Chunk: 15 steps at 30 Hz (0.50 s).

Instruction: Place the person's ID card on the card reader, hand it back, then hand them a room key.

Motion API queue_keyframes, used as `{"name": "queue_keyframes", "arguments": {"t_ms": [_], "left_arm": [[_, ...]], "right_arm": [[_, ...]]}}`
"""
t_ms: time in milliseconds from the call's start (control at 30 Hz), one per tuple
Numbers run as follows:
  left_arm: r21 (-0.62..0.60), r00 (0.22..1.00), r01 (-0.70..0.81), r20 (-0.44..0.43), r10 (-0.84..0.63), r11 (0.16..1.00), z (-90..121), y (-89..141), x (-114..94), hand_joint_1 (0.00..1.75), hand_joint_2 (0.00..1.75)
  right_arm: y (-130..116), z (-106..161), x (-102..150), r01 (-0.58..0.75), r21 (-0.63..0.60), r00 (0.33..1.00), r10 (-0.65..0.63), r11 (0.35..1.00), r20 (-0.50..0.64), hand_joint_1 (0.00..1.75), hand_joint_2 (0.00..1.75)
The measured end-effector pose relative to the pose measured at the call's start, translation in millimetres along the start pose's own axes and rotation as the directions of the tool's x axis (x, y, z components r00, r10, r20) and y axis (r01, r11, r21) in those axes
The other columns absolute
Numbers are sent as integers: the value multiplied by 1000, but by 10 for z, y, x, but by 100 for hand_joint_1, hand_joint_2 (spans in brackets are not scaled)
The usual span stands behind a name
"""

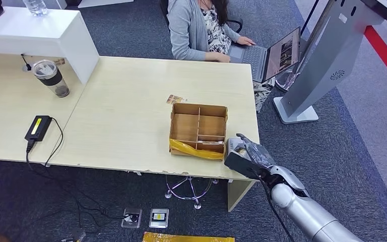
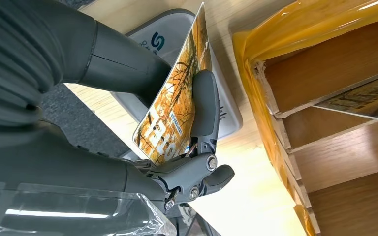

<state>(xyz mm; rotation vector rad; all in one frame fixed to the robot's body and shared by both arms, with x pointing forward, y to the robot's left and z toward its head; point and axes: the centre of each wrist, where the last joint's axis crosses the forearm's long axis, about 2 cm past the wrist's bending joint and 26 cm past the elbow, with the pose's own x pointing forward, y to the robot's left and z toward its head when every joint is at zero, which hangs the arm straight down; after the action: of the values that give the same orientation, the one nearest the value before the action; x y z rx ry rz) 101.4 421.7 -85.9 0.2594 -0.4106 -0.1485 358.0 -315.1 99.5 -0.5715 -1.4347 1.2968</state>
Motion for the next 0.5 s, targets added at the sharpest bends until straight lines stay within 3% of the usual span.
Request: {"name": "queue_keyframes", "arguments": {"t_ms": [233, 500], "left_arm": [[6, 1000, -12, -1, 12, 1000, -1, 2, 4, 0, 0], [14, 1000, -10, -1, 10, 1000, -1, 1, 5, 0, 0]], "right_arm": [[-21, -13, -6, 9, -3, 1000, -9, 1000, 3, 175, 175], [-218, -93, -141, 40, -41, 999, -41, 998, -20, 175, 175]]}}
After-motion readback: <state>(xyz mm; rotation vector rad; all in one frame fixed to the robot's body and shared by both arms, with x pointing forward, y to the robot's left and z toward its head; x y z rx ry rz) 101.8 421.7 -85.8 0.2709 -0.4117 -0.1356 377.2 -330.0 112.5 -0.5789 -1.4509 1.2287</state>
